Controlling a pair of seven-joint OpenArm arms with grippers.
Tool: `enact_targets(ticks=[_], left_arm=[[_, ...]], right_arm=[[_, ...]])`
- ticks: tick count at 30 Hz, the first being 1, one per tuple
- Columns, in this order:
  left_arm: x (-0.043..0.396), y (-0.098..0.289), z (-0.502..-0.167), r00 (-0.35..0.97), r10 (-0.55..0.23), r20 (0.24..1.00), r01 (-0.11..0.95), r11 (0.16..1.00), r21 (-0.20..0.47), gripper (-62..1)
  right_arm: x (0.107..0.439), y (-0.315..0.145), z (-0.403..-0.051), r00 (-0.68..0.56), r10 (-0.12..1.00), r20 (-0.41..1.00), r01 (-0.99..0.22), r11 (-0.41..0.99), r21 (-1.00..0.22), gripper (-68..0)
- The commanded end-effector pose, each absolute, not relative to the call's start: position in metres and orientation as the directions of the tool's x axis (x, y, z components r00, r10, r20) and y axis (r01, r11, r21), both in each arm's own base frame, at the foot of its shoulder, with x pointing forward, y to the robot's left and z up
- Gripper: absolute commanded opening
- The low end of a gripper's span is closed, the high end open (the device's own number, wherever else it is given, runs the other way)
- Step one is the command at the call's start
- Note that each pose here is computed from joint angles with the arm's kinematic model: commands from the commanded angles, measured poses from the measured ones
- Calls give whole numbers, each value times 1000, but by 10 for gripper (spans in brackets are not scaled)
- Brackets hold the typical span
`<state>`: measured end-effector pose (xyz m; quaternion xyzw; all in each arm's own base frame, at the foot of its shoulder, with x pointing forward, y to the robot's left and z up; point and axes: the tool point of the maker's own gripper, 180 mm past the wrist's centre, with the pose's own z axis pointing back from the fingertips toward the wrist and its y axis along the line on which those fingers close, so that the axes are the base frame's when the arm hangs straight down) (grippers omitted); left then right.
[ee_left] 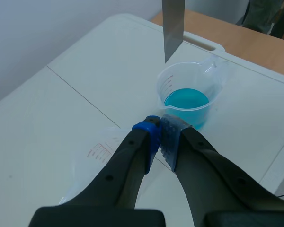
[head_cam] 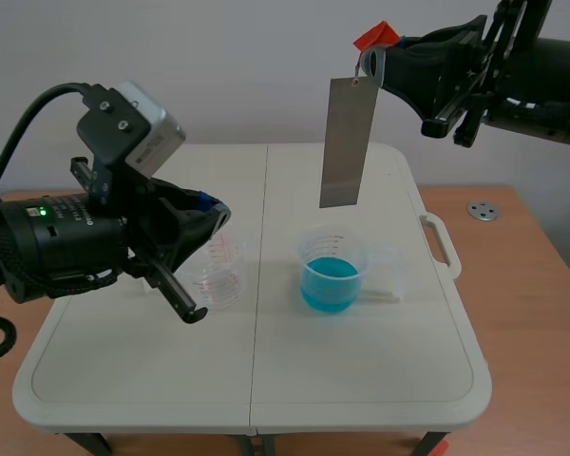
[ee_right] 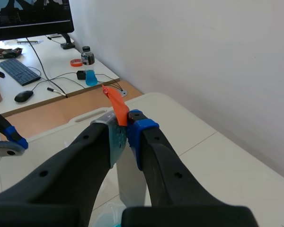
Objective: Hold the metal plate by the orange handle, dip it into the blue solution, take it out and point at it, then put the plate back in the beaker on the left.
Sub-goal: 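Point at the plate with the left hand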
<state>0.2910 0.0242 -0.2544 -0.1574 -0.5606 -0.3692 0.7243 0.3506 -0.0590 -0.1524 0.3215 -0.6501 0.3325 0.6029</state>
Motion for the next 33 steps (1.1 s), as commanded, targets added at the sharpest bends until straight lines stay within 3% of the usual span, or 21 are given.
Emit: enact_targets(ticks=[1,20,33], left_arm=[[299,21,-250,81,-349,933,699,687,197,-582],[352,-3,-285,123,-398,909,666,712,222,-582],[362,-16,-277,88,-408,909,685,687,243,-582]], right_arm=[[353,-63,-135,-108,-43,993,-812,580,-63,-660],[355,-67,-133,-114,-42,993,-805,589,-68,-660],[355,-67,-133,-114,-42,993,-805,589,-68,-660]])
